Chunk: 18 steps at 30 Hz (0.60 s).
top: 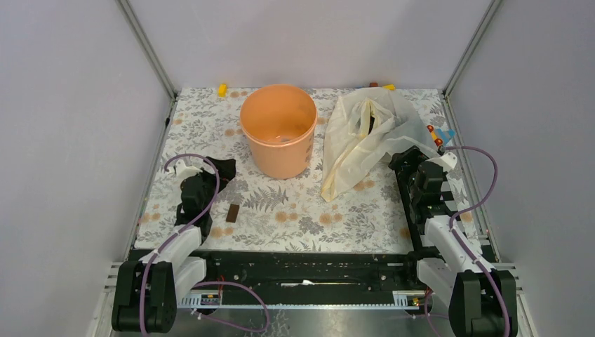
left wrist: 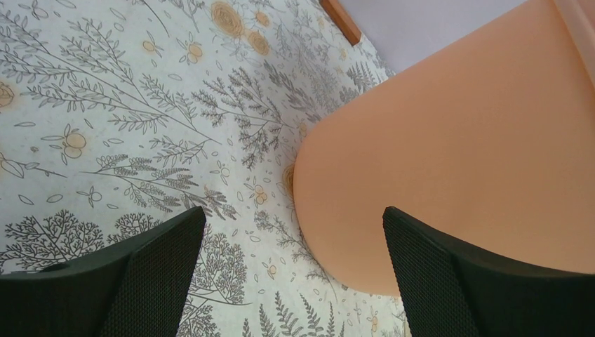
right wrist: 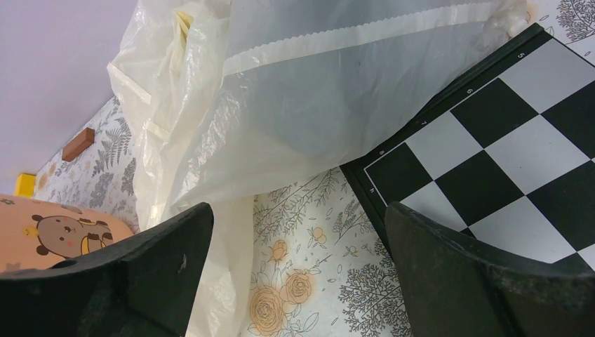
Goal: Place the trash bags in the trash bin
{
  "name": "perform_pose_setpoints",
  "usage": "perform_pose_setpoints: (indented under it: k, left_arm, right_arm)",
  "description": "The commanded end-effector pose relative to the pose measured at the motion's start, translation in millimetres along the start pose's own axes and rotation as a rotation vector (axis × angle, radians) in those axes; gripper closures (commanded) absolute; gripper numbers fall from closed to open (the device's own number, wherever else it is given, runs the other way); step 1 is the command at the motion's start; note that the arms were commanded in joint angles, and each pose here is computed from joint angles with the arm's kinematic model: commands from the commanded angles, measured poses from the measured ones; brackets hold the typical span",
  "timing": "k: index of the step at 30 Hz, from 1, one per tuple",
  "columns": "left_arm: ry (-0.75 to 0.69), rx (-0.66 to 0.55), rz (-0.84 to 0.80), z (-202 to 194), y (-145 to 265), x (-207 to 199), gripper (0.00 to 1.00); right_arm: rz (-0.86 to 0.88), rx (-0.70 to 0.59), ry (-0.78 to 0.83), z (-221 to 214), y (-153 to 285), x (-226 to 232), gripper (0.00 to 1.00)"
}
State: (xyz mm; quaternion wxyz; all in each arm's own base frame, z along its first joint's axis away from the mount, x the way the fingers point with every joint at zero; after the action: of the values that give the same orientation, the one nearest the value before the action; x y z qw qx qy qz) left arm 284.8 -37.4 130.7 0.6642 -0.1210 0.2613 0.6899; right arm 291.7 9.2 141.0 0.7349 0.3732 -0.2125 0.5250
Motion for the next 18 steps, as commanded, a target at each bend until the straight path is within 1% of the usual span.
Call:
perform_pose_setpoints:
  k: [1,14,18]
  left_arm:
    - [-0.011,-0.038,-0.076,14.0,-3.5,-16.2,0.01]
    - [-0.010,-0.038,-0.132,10.6,0.3,-22.5,0.01]
    - [0.001,-0.033,-0.137,8.8,2.5,-23.4,0.01]
  right_arm:
    - [0.067,-0.034,-0.025,12.7,0.2,20.5,0.00]
    - [0.081,-0.009,-0.023,8.4,-1.8,22.1,0.00]
    - [0.121,0.013,-0.013,5.3,-1.2,27.0,0.00]
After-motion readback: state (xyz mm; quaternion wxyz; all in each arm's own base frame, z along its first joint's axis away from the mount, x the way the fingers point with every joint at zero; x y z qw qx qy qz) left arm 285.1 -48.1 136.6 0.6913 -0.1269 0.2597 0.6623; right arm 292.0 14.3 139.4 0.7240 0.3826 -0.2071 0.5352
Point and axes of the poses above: each gripper's point midway between its finger pads, its own y axis back along the fingers, its own x axis along the line the jaws close on, z = x × y, the point moved 4 cm from there along y, back along the fingers, and after that the axes turned 15 degrees about -y, right-handed, at the moved point
